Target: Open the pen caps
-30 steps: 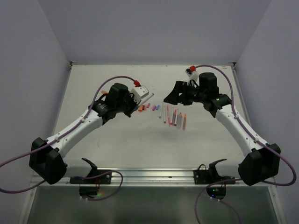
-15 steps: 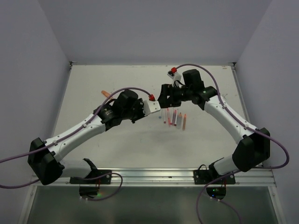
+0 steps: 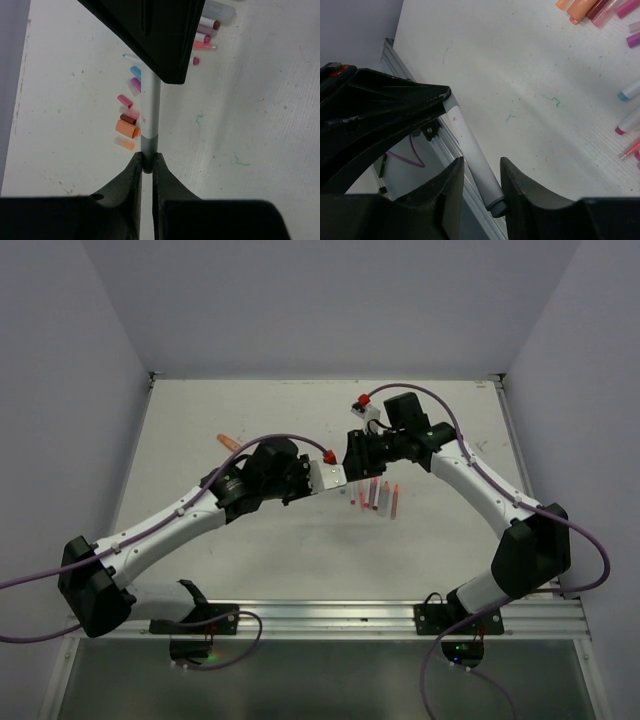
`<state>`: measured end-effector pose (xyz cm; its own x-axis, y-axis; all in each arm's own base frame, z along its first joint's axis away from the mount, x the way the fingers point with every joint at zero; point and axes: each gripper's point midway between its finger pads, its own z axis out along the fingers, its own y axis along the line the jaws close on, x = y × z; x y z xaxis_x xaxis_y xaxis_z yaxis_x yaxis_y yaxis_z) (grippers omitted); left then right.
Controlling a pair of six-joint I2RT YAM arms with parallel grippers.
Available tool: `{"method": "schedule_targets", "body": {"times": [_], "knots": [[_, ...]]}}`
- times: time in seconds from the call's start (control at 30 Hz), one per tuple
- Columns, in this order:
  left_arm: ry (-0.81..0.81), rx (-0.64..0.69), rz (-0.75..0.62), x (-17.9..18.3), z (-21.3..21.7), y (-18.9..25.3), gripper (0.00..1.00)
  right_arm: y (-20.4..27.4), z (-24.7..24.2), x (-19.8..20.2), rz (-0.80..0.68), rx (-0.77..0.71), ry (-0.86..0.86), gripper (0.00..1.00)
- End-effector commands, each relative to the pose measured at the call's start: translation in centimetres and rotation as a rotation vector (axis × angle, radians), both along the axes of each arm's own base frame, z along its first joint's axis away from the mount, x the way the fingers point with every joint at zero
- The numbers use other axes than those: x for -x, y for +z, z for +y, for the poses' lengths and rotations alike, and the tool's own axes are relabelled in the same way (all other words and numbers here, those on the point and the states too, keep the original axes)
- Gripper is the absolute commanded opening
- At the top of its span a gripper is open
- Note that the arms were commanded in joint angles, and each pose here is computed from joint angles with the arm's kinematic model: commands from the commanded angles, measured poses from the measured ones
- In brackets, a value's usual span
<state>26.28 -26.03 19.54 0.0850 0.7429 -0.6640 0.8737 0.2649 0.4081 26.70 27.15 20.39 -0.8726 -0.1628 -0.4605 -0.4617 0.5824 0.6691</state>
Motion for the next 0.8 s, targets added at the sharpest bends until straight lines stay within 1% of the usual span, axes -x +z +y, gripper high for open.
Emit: {"method": "schedule_targets", "body": {"times": [0.0, 0.03, 0.1, 0.13, 0.17, 0.2, 0.23, 0.3, 0.33, 0.4, 0.43, 0.5, 0.53, 0.6, 0.63, 0.67, 0.7, 0.73, 0.77], "knots": [[-0.031, 0.018, -0.049, 0.2, -0.2, 1.7, 0.00, 1.6, 0.7, 0.6, -0.011, -0.047, 0.047, 0.37], [-0.033, 0.018, -0.049, 0.2, -0.3, 1.7, 0.00, 1.5, 0.7, 0.6, -0.009, -0.047, 0.048, 0.32], [-0.027, 0.014, -0.053, 0.2, -0.2, 1.6, 0.00, 1.5, 0.7, 0.7, -0.008, -0.050, 0.051, 0.26], [-0.019, 0.015, -0.061, 0.0, -0.1, 1.7, 0.00, 1.5, 0.7, 0.7, -0.008, -0.050, 0.051, 0.18], [-0.019, 0.017, -0.062, 0.0, -0.1, 1.7, 0.00, 1.5, 0.7, 0.7, -0.009, -0.051, 0.051, 0.13], [-0.008, 0.021, -0.067, -0.1, 0.0, 1.7, 0.00, 1.6, 0.7, 0.8, -0.011, -0.054, 0.053, 0.03], [0.000, 0.024, -0.070, -0.2, 0.0, 1.8, 0.00, 1.4, 0.7, 0.8, -0.011, -0.053, 0.052, 0.00], [0.020, 0.037, -0.084, -0.4, 0.2, 2.0, 0.03, 1.6, 0.6, 0.8, -0.021, -0.054, 0.049, 0.00], [0.028, 0.044, -0.090, -0.5, 0.2, 2.1, 0.12, 1.5, 0.5, 0.8, -0.027, -0.052, 0.045, 0.00], [0.064, 0.079, -0.100, -0.7, 0.4, 2.6, 0.21, 1.5, 0.3, 0.8, -0.043, -0.047, 0.037, 0.00], [0.089, 0.098, -0.115, -0.8, 0.7, 3.1, 0.31, 1.2, 0.2, 0.7, -0.054, -0.038, 0.026, 0.00], [0.167, 0.151, -0.133, -1.4, 1.1, 3.8, 0.46, 1.3, -0.1, 0.6, -0.079, -0.034, 0.013, 0.00], [0.198, 0.177, -0.136, -1.6, 1.3, 4.2, 0.57, 1.2, -0.1, 0.4, -0.098, -0.034, 0.008, 0.00], [0.291, 0.271, -0.119, -2.1, 1.7, 5.4, 0.67, 1.1, -0.3, -0.1, -0.133, -0.030, -0.018, 0.00], [0.326, 0.306, -0.108, -2.3, 1.9, 5.9, 0.75, 1.5, -0.4, -0.2, -0.165, -0.039, -0.027, 0.00], [0.384, 0.354, -0.115, -3.0, 2.6, 6.8, 0.78, 1.6, -0.6, -0.6, -0.194, -0.033, -0.043, 0.00], [0.453, 0.433, -0.071, -3.2, 2.8, 7.3, 0.80, 1.8, -0.7, -0.7, -0.215, -0.037, -0.052, 0.00], [0.502, 0.484, -0.050, -3.5, 3.2, 7.8, 0.88, 2.8, -0.7, -0.9, -0.277, -0.065, -0.058, 0.00], [0.571, 0.541, -0.029, -4.3, 4.4, 8.3, 0.91, 3.1, -0.7, -1.0, -0.306, -0.076, -0.069, 0.00]]}}
